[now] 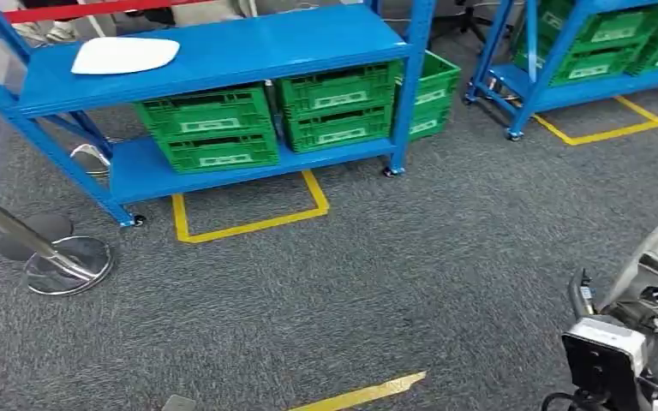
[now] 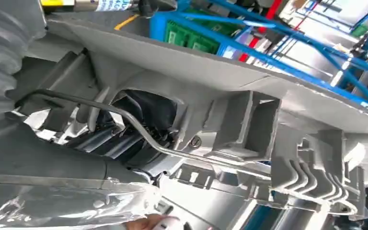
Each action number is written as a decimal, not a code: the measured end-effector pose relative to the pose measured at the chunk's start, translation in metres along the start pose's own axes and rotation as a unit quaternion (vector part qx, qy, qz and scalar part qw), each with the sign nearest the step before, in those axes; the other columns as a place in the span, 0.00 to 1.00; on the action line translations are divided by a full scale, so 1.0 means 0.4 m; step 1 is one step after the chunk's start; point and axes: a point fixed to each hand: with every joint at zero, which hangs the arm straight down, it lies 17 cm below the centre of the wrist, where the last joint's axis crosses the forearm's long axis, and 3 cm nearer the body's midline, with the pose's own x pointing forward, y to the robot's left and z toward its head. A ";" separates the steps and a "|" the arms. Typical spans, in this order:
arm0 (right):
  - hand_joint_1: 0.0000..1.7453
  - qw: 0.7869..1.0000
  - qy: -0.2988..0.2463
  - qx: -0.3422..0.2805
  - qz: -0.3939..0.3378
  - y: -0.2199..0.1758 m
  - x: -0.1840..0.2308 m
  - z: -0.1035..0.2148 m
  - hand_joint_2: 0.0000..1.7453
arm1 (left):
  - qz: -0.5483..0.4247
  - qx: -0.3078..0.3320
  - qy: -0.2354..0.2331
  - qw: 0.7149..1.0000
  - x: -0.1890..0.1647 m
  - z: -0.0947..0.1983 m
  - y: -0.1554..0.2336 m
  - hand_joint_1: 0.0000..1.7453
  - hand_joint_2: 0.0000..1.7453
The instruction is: Take the parts from the cabinet and place them on the table.
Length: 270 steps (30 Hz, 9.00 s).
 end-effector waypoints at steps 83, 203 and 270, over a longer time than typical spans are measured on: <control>0.94 0.978 0.080 -0.102 0.163 -0.310 -0.262 -0.006 1.00 | -0.006 -0.014 0.004 1.000 -0.019 0.015 -0.020 0.00 1.00; 0.94 0.978 0.003 0.118 -0.170 0.204 0.060 -0.048 1.00 | -0.049 -0.034 -0.024 0.998 0.020 -0.006 -0.009 0.00 1.00; 0.94 0.928 0.013 0.200 0.315 0.468 -0.300 -0.380 1.00 | -0.097 -0.123 -0.061 0.986 0.109 -0.023 -0.079 0.00 1.00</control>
